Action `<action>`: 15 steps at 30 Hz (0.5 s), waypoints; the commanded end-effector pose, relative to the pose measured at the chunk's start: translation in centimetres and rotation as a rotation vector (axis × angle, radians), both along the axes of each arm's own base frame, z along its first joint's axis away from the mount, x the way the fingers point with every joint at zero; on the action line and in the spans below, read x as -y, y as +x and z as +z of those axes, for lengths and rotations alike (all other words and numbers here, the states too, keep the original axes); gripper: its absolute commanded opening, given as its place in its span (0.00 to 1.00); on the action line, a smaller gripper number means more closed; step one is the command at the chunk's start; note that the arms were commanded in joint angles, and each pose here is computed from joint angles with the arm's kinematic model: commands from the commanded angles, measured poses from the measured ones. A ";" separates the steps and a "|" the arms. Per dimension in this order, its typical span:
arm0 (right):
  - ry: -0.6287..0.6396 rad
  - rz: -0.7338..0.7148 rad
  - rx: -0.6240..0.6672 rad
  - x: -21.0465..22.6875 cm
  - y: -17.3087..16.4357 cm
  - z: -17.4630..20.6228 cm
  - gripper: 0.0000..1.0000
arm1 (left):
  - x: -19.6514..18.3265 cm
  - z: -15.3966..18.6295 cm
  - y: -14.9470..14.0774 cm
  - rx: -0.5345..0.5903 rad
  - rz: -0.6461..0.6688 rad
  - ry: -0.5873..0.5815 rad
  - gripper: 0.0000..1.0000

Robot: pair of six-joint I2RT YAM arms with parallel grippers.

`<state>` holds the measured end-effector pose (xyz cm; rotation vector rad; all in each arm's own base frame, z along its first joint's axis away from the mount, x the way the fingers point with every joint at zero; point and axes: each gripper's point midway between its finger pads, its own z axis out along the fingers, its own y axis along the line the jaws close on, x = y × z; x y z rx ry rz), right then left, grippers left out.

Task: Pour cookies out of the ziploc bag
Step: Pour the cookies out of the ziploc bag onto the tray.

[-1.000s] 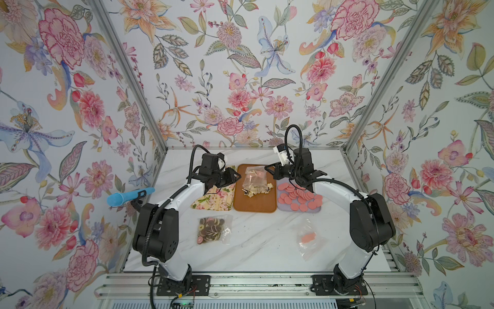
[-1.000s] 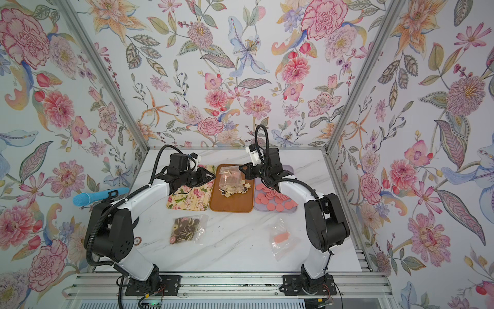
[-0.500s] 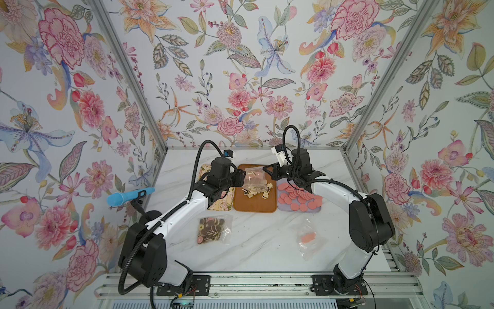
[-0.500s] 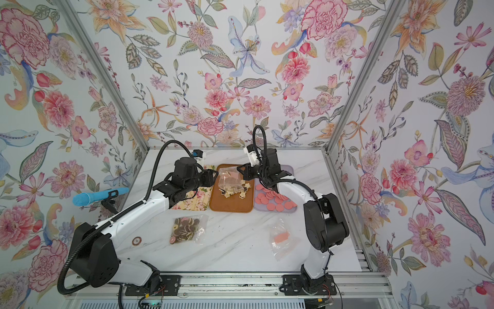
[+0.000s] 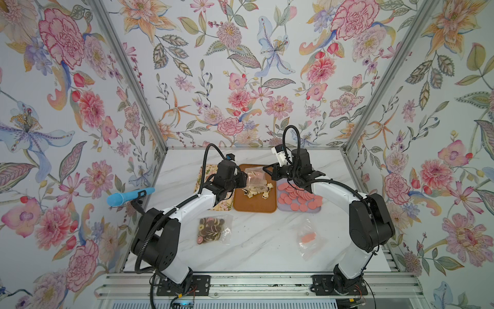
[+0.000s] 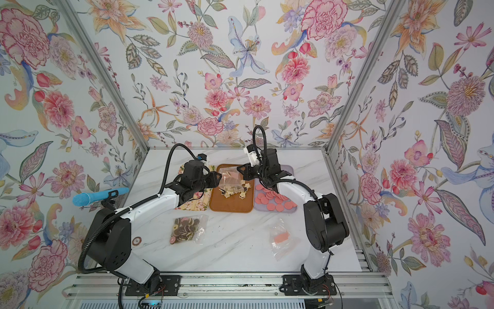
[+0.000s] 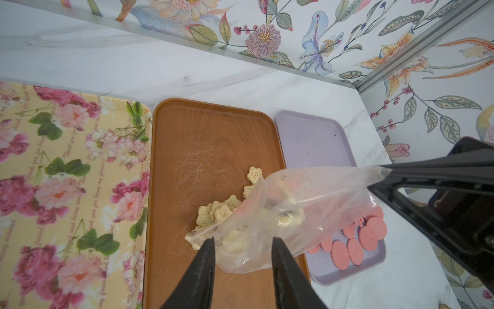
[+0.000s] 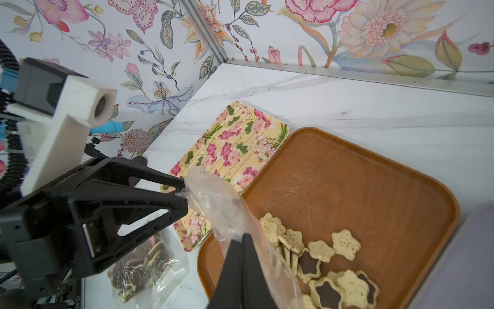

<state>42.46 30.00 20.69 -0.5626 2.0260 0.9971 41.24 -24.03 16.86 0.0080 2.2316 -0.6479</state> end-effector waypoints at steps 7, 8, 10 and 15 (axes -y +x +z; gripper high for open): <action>-0.003 -0.004 0.018 0.0 0.2 0.4 0.00 | 1.1 1.9 0.6 0.042 -0.009 -0.063 0.37; -0.003 -0.003 0.018 0.0 0.2 0.4 0.00 | 1.2 2.0 0.6 0.048 -0.012 -0.068 0.39; -0.002 -0.003 0.018 -0.1 0.2 0.4 0.00 | 1.3 2.4 0.8 0.062 -0.014 -0.081 0.40; -0.004 -0.002 0.016 0.0 0.2 0.4 0.00 | 1.7 2.9 1.1 0.083 -0.017 -0.101 0.31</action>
